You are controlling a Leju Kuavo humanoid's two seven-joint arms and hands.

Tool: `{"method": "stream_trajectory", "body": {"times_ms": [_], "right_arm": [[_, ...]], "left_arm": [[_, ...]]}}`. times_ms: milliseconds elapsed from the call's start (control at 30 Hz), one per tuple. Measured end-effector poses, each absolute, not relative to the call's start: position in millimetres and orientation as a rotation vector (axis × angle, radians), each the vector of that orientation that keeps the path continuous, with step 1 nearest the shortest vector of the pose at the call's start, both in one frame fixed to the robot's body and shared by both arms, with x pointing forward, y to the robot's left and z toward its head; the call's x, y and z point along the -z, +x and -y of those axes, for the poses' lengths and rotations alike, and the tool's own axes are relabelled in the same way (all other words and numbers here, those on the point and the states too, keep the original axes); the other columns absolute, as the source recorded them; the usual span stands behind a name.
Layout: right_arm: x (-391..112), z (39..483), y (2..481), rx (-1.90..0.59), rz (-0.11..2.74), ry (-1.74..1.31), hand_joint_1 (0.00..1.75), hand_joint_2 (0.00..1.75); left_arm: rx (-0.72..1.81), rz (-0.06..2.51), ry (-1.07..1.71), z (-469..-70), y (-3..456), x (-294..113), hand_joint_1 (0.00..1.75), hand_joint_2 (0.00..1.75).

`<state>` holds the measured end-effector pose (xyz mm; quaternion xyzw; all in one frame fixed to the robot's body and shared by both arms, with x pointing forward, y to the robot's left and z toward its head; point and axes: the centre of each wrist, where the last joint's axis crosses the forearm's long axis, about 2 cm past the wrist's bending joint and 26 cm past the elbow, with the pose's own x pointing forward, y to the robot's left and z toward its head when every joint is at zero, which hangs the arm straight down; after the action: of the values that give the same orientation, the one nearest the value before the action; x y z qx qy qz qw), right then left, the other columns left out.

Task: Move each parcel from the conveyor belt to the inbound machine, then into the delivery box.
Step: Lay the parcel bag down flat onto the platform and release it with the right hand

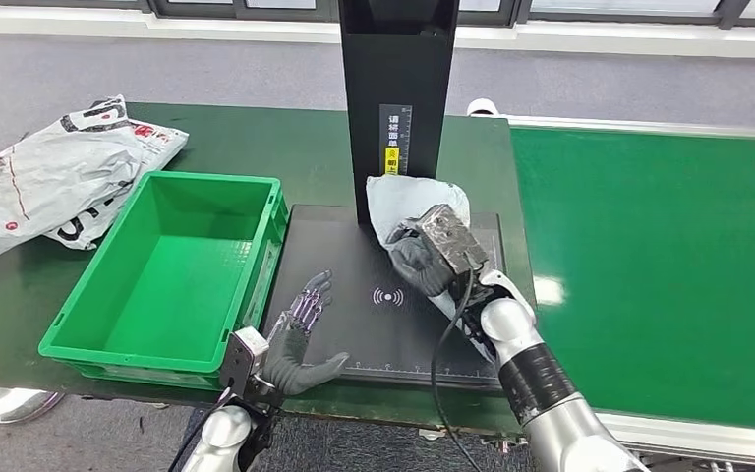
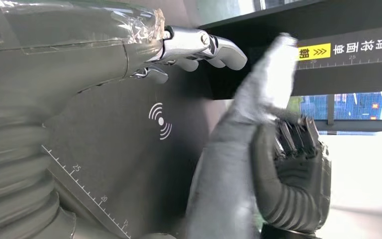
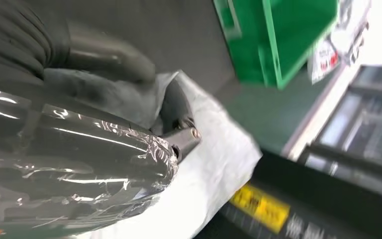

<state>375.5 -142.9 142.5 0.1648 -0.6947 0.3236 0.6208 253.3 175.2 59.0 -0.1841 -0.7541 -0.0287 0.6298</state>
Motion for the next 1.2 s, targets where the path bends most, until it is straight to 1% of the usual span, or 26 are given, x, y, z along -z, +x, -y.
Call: {"method": "stream_trajectory", "body": {"times_ms": [333, 467, 800, 900, 933, 1033, 1200], "right_arm": [[-139.1, 132.9, 372.4, -0.763, 1.575, 0.399, 0.09, 1.75], [-138.8, 132.5, 372.3, -0.763, 1.573, 0.399, 0.00, 1.75], [-133.2, 122.4, 366.8, -0.742, 1.560, 0.504, 0.00, 1.75], [-130.3, 119.3, 364.7, -0.722, 1.556, 0.537, 0.00, 0.44], [-129.5, 119.2, 364.4, -0.713, 1.556, 0.548, 0.00, 0.44], [-128.7, 121.4, 364.2, -0.675, 1.588, 0.592, 0.00, 1.75], [-147.2, 140.3, 355.1, -0.615, 1.792, 0.583, 0.00, 1.75]], "left_arm": [[0.068, 1.729, -0.415, -177.2, 253.4, -59.3, 0.00, 1.75], [0.067, 1.728, -0.415, -177.2, 253.3, -59.2, 0.00, 1.75], [0.069, 1.728, -0.420, -176.2, 254.4, -59.4, 0.00, 1.75], [0.074, 1.728, -0.424, -175.0, 255.3, -59.7, 0.00, 1.75], [0.075, 1.729, -0.425, -174.9, 255.5, -59.6, 0.00, 1.75], [0.076, 1.731, -0.425, -175.6, 255.9, -58.7, 0.00, 1.75], [0.070, 1.733, -0.400, -181.0, 250.8, -55.0, 0.00, 1.75]]}}
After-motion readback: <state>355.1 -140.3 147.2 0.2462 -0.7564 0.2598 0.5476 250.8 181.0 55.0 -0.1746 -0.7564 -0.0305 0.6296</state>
